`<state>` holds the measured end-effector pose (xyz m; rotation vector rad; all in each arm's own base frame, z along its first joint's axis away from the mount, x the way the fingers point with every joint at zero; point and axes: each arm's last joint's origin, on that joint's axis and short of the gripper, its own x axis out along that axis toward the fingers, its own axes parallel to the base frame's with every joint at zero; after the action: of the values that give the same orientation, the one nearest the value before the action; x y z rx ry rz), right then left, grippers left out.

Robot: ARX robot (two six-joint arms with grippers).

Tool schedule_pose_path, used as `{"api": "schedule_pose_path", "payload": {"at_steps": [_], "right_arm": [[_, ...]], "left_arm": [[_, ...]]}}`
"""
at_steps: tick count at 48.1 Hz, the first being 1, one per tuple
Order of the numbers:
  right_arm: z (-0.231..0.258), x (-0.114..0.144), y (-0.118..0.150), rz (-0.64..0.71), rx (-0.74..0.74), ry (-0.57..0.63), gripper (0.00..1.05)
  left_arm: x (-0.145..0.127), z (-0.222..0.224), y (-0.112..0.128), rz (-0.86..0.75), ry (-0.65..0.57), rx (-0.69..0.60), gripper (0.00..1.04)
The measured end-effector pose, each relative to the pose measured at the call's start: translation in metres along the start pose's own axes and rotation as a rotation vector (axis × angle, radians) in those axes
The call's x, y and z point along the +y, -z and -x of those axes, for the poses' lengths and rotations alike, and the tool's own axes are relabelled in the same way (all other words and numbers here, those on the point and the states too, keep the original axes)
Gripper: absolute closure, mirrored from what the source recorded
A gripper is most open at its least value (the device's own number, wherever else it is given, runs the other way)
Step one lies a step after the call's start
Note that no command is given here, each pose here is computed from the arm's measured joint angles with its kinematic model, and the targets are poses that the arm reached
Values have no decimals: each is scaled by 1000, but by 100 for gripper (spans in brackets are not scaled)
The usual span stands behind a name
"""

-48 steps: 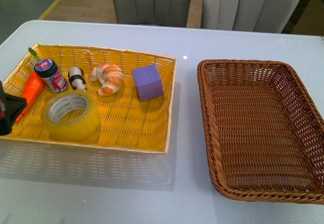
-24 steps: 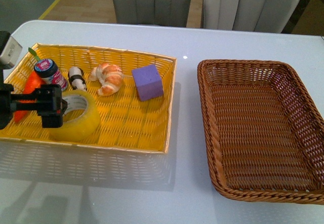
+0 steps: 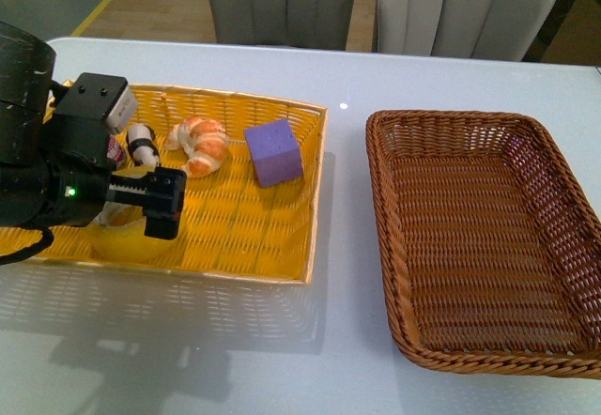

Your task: Move tape to another basket

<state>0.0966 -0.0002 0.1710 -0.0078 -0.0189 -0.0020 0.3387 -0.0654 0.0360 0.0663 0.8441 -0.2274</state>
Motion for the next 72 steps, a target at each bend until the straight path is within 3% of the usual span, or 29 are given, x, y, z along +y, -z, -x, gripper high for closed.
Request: {"api": "schedule_pose_path", "payload": {"at_steps": [29, 34, 46, 52, 65, 72], "right_arm": [[0, 0, 0, 0, 0, 0, 9], [0, 0, 0, 0, 0, 0, 9], [0, 0, 0, 0, 0, 0, 9], [0, 0, 0, 0, 0, 0, 9], [0, 0, 0, 0, 0, 0, 9], [0, 0, 0, 0, 0, 0, 9]], "left_arm": [[-6, -33, 2, -104, -30, 98, 9], [-4, -33, 2, -105, -38, 102, 21], [-5, -32, 2, -109, -31, 104, 69], [-6, -28, -2, -113, -38, 92, 85], [-10, 7, -17, -125, -30, 22, 90], [-28, 47, -46, -154, 30, -105, 90]]}}
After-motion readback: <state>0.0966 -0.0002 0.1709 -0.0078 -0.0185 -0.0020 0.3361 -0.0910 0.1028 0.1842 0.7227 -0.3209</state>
